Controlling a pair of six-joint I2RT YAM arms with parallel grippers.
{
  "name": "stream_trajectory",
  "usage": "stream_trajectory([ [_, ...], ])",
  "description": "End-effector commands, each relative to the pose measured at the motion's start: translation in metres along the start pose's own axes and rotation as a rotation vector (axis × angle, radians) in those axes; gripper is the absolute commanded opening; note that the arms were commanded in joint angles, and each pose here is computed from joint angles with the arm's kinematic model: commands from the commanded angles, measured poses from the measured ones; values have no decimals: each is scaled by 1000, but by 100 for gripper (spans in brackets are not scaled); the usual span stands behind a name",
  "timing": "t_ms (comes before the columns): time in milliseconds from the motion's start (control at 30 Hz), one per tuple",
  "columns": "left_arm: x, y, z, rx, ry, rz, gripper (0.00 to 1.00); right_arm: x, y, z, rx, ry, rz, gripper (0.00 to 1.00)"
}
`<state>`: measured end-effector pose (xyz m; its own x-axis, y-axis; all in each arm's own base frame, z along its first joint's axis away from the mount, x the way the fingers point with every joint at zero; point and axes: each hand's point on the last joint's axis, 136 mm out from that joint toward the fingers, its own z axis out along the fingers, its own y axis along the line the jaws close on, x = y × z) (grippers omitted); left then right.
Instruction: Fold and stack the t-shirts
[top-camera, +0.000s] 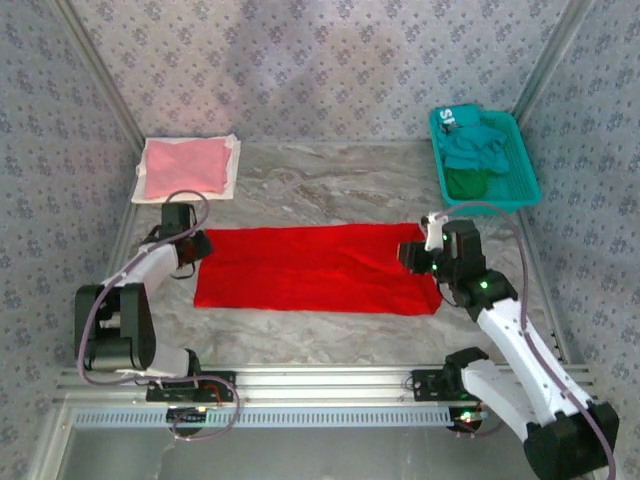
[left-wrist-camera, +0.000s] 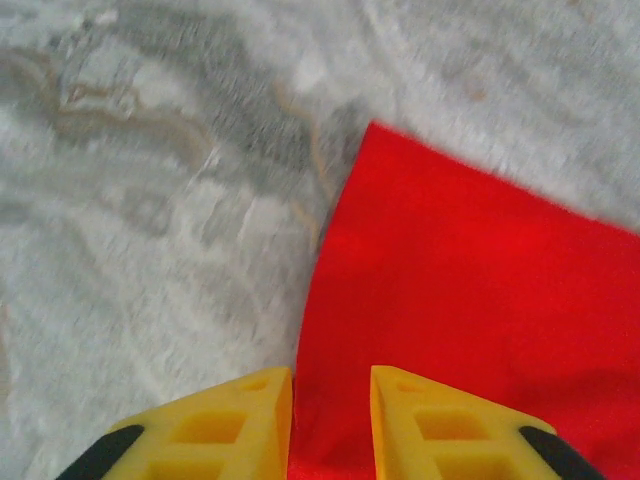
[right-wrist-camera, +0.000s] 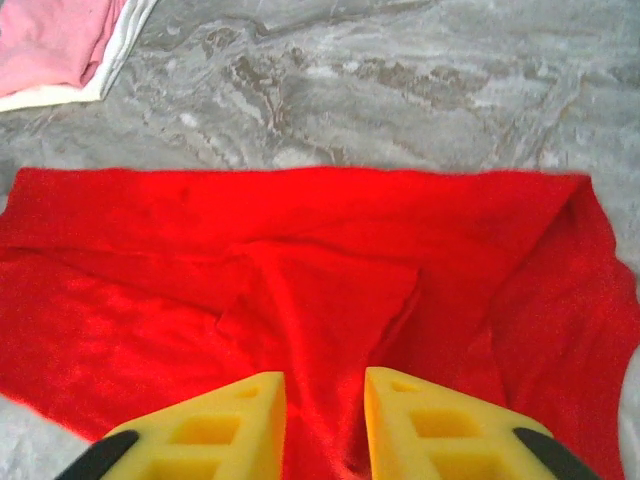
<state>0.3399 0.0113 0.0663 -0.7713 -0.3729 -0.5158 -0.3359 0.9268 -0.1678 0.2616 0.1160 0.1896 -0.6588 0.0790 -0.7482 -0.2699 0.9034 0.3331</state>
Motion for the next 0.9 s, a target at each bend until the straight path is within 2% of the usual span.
stream_trajectory([
  [0,-2,7,-14,-15,-40,-20,33,21,-4,-11,14,33,42,41],
  [167,-24,-12,-22,44,-73,8,39,-4,3,4,-22,-19,37,42],
  [233,-33,-37,-24,91,-78,83,40,-15,9,26,-42,24,39,43],
  [333,-34,-82,-26,112,-88,247,41,-17,19,69,-37,197,-24,47],
  [400,-28,-110,-25,174,-74,289,41,-11,12,96,63,318,-76,48],
  [467,-20,-131,-23,239,-56,312,42,1,-4,115,147,425,-23,49],
  [533,-10,-146,-20,264,-41,344,42,4,-19,130,181,467,10,50],
  [567,-6,-151,-19,267,-34,359,42,18,-28,132,206,526,21,51],
  [600,0,-155,-18,273,-22,369,42,11,-30,136,212,523,18,51],
  [733,21,-165,-14,299,25,390,43,28,-46,144,253,600,17,51],
  [867,44,-172,-19,346,41,398,43,34,-52,154,211,592,51,50],
])
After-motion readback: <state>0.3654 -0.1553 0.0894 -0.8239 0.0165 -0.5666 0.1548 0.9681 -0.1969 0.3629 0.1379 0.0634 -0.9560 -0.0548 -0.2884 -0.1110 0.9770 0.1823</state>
